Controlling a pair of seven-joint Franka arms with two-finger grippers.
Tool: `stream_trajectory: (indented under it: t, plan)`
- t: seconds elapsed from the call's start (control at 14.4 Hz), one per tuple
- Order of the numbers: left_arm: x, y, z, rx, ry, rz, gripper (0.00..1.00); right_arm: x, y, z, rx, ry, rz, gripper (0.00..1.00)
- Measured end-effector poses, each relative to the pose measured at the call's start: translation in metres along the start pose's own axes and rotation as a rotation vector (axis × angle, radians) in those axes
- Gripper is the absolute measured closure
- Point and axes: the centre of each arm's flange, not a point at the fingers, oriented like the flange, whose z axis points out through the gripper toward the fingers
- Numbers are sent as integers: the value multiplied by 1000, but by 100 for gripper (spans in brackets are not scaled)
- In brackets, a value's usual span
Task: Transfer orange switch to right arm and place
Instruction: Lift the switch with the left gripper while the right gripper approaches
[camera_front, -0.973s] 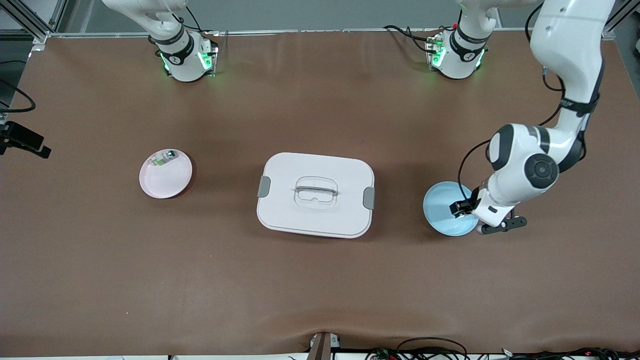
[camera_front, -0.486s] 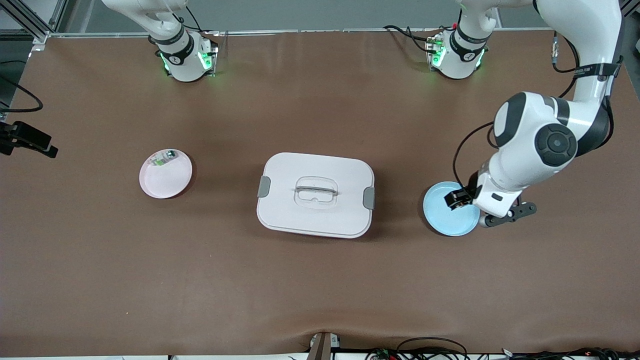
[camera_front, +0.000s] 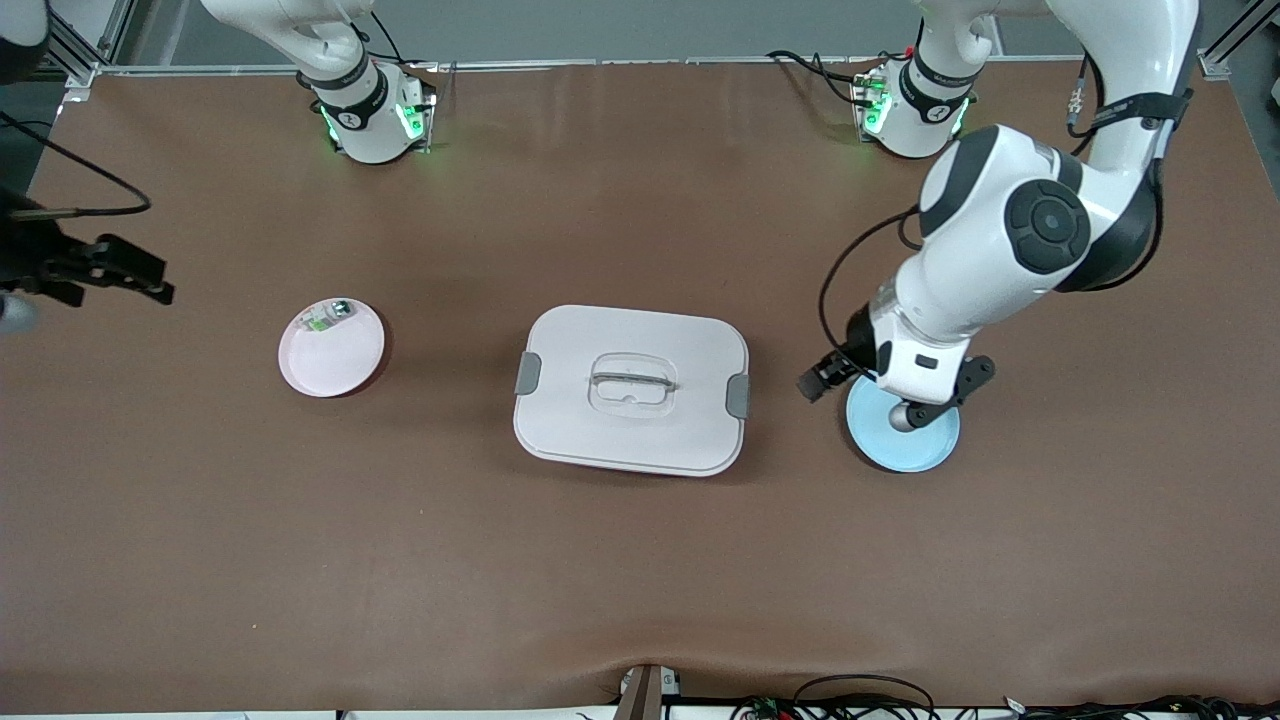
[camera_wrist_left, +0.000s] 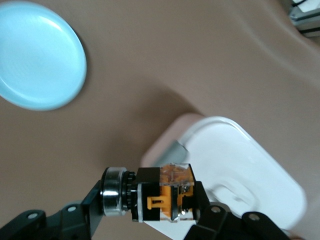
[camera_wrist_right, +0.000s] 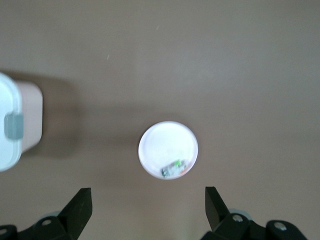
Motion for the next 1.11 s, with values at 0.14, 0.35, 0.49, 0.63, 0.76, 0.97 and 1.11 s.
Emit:
stream_trajectory:
  t: [0.14,0.35,0.49,0.63,0.76,0.97,1.11]
  plan:
    - [-29,22,1,-26,-40,-90,28,-6,-20,4,-2,-47,-35,0]
    - [-67,46,1,-43,-66,-198,28,-13,-64,8,-12,-88,-95,0]
    - [-89,61,-7,-69,-103,-274,28,-19,-97,9,-23,-99,-82,0]
    - [-107,76,-15,-99,-162,-362,28,-26,-129,10,-19,-103,-68,0]
    - [-118,87,-17,-123,-191,-437,28,-33,-157,12,61,-129,-11,0]
    - [-127,97,-18,-161,-239,-533,28,-35,-184,17,151,-141,91,0]
    - [-137,102,-16,-172,-258,-580,28,-35,-209,24,220,-114,104,0]
